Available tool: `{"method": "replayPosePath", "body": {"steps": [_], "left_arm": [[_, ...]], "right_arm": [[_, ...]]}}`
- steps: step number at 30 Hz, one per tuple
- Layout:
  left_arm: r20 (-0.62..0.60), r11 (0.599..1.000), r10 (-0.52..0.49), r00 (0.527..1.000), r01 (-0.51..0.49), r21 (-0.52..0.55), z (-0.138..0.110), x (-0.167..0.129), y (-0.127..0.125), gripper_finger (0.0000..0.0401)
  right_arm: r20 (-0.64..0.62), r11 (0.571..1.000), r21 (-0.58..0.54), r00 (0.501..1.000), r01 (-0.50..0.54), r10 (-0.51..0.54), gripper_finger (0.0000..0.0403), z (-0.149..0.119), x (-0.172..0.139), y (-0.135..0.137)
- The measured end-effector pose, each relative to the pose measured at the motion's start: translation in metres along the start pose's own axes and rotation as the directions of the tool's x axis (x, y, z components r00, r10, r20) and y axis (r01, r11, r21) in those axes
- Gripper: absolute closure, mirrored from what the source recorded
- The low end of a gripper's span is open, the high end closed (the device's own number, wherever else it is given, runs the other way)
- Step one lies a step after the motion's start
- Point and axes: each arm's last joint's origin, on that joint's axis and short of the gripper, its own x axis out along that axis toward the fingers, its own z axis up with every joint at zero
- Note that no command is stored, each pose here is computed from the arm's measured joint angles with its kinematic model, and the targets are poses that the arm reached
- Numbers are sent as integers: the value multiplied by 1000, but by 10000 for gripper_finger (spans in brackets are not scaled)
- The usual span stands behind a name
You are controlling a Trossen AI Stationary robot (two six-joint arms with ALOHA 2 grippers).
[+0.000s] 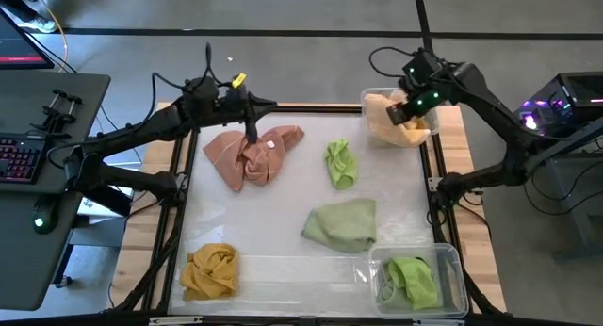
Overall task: Sort towels by color in basket
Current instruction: Put the yellow patterned towel into the top transparent bin
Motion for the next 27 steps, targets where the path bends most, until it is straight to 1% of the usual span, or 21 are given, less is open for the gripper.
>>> {"method": "replayPosePath", "body": {"steps": [1,2,3,4,5,6,7,8,9,10,11,12,13,17,19,20,21,22,23,24,27], "left_arm": [[-15,1000,2,1000,-2,10,-2,1,0,385],[-29,1000,3,1000,-3,18,-3,1,0,385],[-38,1000,3,999,-2,27,-4,2,0,385],[-40,999,4,999,-2,37,-5,4,0,385],[-42,999,4,999,-2,47,-6,5,0,385],[-45,998,3,999,-1,59,-6,6,0,385],[-46,998,4,999,0,69,-7,8,0,385],[-51,997,3,999,1,75,-8,10,0,385],[-55,997,3,998,1,79,-9,12,1,385],[-51,997,3,999,1,79,-9,13,1,385],[-45,997,4,999,-1,79,-9,14,1,385],[-40,997,5,999,-2,74,-8,15,1,385],[-34,998,5,999,-3,70,-8,15,1,385],[-32,998,6,999,-4,68,-9,17,1,385],[-33,997,7,999,-4,79,-9,18,1,385],[-33,997,7,999,-4,81,-9,18,1,385],[-33,997,7,999,-4,81,-9,18,1,385],[-33,997,7,999,-4,80,-9,18,1,385],[-33,997,7,999,-5,73,-9,18,1,385],[-32,998,7,999,-5,65,-9,18,1,385],[-33,998,7,999,-5,55,-9,18,1,385]], "right_arm": [[-15,993,-71,996,-90,89,265,0,3,5],[-37,978,-134,987,-157,154,265,-2,7,10],[-51,965,-183,982,-186,180,265,-3,12,14],[-51,961,-214,985,-173,166,265,-3,20,16],[-41,966,-225,992,-128,122,265,-3,28,15],[-33,975,-215,998,-52,46,265,-2,38,12],[-30,982,-184,998,40,-47,265,-2,48,6],[-26,980,-143,989,140,-145,265,-1,58,-1],[-20,967,-90,970,240,-243,265,0,66,-8],[-19,944,-23,944,328,-329,265,0,73,-14],[-22,917,47,919,395,-395,265,1,81,-21],[-27,895,104,901,433,-433,265,1,88,-27],[-31,882,136,892,450,-451,265,2,96,-32],[-56,869,158,883,470,-467,265,5,123,-47],[-73,878,165,893,450,-444,265,6,136,-51],[-83,902,151,915,404,-396,265,7,142,-51],[-86,937,107,942,333,-325,265,9,146,-52],[-81,962,67,963,264,-259,265,12,147,-51],[-75,972,48,972,228,-224,265,15,144,-49],[-54,974,45,974,223,-221,265,19,139,-48],[7,966,67,968,250,-251,265,28,110,-44]]}}
